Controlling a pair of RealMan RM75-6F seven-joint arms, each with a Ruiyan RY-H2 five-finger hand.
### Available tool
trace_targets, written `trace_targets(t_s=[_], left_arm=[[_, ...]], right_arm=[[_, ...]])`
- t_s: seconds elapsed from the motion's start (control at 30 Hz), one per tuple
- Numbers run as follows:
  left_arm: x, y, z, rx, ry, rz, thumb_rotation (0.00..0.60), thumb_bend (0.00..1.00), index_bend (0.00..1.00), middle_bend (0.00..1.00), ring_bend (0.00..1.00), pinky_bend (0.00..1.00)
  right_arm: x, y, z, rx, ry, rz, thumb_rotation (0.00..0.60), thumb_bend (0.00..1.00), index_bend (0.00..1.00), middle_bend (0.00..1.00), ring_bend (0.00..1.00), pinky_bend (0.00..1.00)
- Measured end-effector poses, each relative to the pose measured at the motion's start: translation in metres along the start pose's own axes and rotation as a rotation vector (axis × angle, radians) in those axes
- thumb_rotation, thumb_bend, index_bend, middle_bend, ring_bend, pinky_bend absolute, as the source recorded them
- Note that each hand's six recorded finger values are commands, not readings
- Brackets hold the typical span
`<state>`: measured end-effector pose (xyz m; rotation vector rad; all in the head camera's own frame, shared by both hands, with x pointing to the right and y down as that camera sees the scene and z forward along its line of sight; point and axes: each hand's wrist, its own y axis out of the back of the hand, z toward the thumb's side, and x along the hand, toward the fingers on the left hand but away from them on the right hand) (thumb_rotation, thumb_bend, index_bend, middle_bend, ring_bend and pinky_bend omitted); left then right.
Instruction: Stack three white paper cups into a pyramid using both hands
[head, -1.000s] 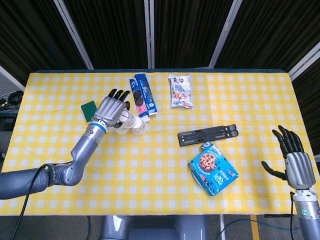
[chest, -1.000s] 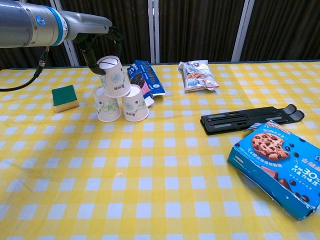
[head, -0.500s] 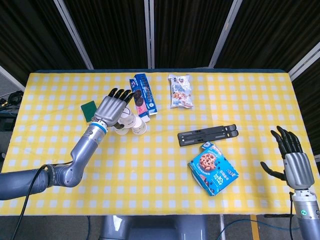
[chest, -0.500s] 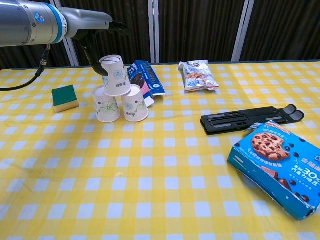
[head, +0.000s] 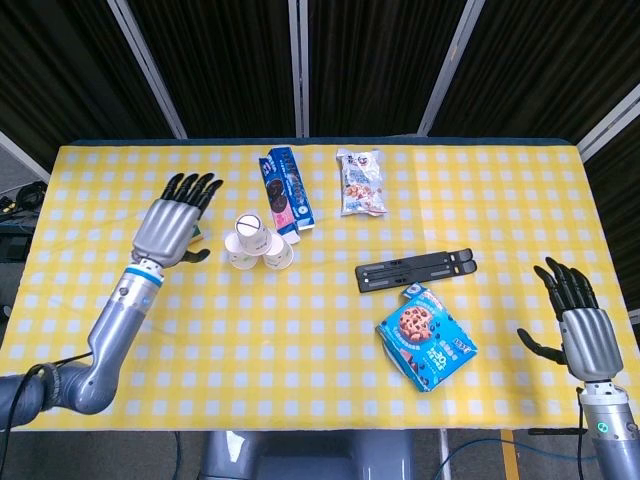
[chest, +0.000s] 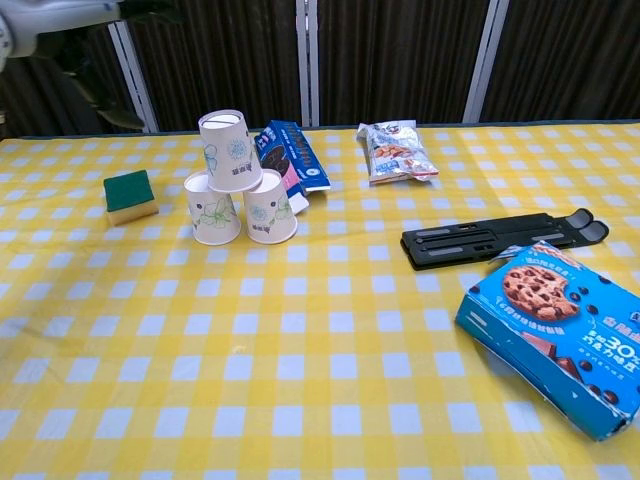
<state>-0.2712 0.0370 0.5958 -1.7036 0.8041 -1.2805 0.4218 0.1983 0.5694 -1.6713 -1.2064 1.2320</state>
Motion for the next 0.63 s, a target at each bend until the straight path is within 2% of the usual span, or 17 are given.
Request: trace_targets(t_s=[0.13,0.33,0.47,0.63], left_arm=[[-0.043,-0.012,-0.04,-0.037,0.067,0.063,0.6,0.17,0.0,0.0,0.0,0.0],[-0.11,-0.032,-0.095,0.013,0.167,0.185,0.6,0.16,0.0,0.0,0.0,0.0],[-0.157,-0.051,-0.113,-0.005,0.197,0.191,0.6,0.16,0.0,0.0,0.0,0.0],[-0.183,-0.064,-0.123,-0.024,0.223,0.185,0.6,0.16,0.0,0.0,0.0,0.0]], right_arm=[[0.001,-0.005,0.003,0.033,-0.001,0.016,0.6,0.12,0.08,0.0,0.0,0.0],[0.001,-0.018,0.01,0.085,0.003,0.037,0.6,0.12,0.07,0.0,0.0,0.0],[0.001,-0.026,0.013,0.106,0.002,0.053,0.6,0.12,0.06,0.0,0.0,0.0],[0.003,-0.027,0.011,0.123,-0.008,0.055,0.6,0.12,0.06,0.0,0.0,0.0]])
